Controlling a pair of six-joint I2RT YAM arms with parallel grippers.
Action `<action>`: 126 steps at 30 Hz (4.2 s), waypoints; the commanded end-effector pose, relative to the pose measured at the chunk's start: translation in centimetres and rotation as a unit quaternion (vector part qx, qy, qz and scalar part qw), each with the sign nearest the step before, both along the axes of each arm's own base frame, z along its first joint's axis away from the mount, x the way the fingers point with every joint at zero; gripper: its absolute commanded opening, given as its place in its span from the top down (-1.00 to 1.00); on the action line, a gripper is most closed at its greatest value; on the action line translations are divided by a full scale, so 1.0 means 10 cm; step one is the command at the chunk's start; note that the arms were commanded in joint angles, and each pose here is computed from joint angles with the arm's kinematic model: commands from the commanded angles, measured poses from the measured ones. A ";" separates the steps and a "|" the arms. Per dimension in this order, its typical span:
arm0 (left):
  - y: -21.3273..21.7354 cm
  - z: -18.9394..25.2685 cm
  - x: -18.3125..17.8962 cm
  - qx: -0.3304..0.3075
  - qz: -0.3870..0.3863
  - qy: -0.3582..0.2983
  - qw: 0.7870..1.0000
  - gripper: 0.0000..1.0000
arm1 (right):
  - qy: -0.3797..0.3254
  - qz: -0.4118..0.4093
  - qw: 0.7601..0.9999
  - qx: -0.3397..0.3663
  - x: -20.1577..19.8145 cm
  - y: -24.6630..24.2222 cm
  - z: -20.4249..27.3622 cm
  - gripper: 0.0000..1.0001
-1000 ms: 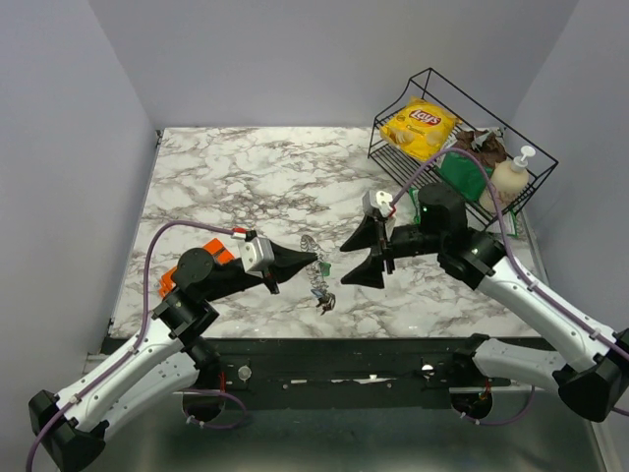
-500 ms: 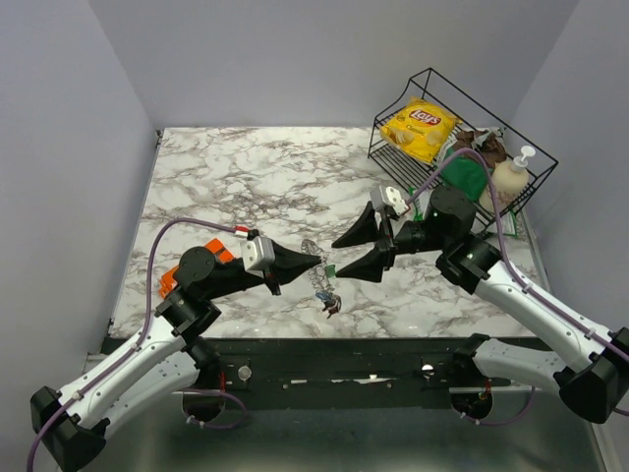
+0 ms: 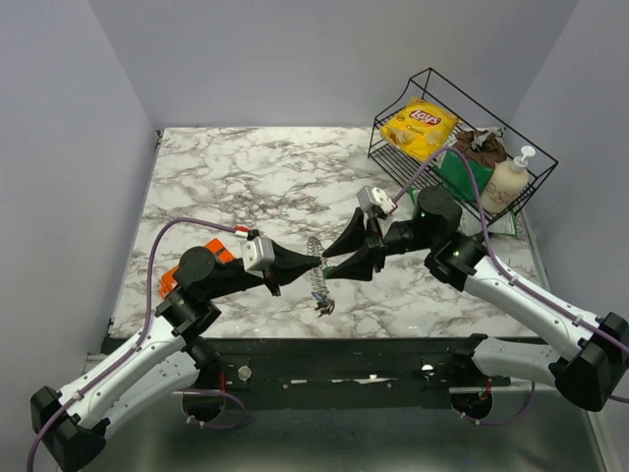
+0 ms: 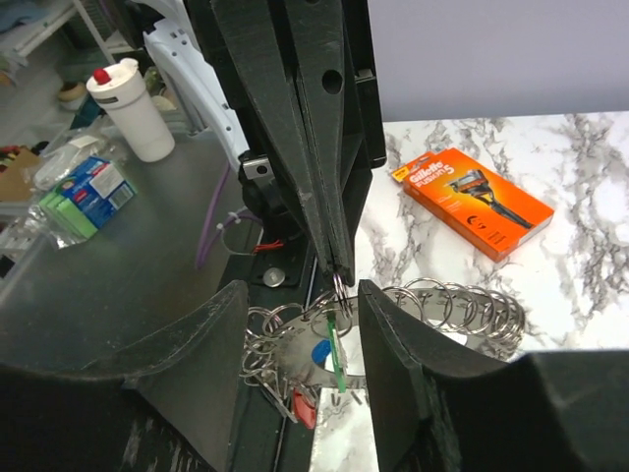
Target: Put the keys on the keyring
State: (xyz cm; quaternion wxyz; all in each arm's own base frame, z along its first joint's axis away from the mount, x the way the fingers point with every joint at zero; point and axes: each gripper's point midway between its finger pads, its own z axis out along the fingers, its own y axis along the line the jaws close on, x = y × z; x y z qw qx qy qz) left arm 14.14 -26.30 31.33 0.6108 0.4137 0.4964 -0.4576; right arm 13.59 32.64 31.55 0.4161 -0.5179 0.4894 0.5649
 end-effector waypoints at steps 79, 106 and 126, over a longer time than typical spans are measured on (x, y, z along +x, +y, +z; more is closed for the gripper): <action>-0.06 -0.46 0.17 0.254 -0.017 0.125 0.959 -0.02 | -0.004 -0.018 0.984 -0.178 0.27 -0.03 -0.55 0.99; -0.20 -0.52 0.15 0.216 -0.044 0.116 0.968 0.50 | -0.020 -0.037 0.985 -0.165 0.28 -0.06 -0.49 0.99; -0.08 -0.28 0.24 0.137 0.024 0.062 0.988 1.00 | -0.034 -0.087 0.984 -0.153 0.39 -0.10 -0.40 0.36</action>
